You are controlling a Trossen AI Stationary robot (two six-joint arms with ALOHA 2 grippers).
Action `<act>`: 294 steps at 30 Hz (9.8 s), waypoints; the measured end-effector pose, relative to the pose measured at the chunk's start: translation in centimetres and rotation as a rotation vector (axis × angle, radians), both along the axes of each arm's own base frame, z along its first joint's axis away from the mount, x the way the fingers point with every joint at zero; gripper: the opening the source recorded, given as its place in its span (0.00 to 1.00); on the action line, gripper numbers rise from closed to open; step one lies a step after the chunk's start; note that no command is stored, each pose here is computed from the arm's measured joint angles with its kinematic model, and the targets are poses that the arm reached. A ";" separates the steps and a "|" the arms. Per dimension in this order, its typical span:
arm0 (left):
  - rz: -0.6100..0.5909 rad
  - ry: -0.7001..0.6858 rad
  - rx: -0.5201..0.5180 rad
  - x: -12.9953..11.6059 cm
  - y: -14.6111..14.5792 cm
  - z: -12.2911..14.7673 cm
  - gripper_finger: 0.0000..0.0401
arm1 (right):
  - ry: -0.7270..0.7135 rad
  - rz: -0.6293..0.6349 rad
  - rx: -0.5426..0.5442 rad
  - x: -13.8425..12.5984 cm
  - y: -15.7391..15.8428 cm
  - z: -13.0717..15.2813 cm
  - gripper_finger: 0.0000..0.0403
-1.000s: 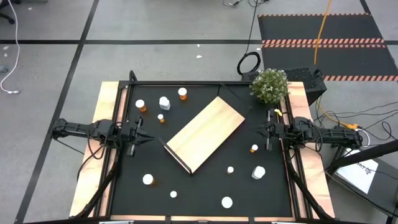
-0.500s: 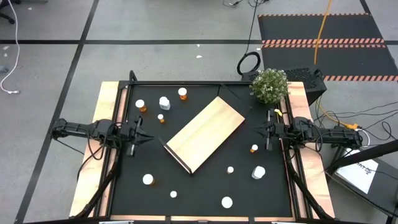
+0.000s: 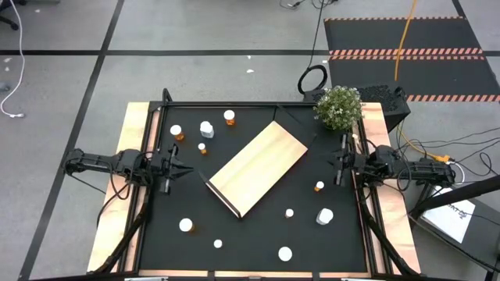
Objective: Pick and place medicine bottles onto shelf by color
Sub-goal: Put the large orange pill bottle on the shelf
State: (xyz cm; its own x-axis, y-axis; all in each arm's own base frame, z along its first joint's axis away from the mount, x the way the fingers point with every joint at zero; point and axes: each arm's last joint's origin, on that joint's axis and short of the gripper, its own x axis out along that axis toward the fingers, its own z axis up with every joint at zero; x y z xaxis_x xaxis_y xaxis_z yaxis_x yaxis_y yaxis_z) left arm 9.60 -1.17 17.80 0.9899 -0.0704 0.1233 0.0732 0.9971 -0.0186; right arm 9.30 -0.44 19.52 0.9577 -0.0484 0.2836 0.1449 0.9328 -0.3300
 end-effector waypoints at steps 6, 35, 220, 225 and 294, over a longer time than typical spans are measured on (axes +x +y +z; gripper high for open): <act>0.019 -0.065 -0.025 -0.1 0.1 0.6 0.09 | 0.004 -0.065 0.265 0.1 -0.4 -0.3 0.00; 0.032 -0.128 0.031 -0.3 0.1 1.5 0.09 | 0.252 -0.171 0.286 8.2 -0.9 12.9 0.00; 1.116 1.540 -0.688 7.4 17.9 7.0 0.61 | 0.685 -0.048 0.353 10.4 0.4 10.0 0.00; 1.142 1.560 -0.726 6.5 18.2 5.7 0.61 | 0.684 -0.048 0.353 10.4 0.4 10.1 0.00; 1.105 1.478 -0.721 4.7 19.3 0.3 0.60 | 0.684 -0.043 0.358 10.4 0.4 10.1 0.00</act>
State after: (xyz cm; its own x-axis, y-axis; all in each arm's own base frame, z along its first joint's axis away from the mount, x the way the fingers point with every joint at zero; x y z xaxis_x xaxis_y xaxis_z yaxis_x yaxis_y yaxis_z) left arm 14.29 18.10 18.13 -0.0991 0.2162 -0.9713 -0.9118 0.3711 0.1756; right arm 19.67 -0.01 29.58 0.9096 -0.0669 -0.4102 0.0560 0.9977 -0.0386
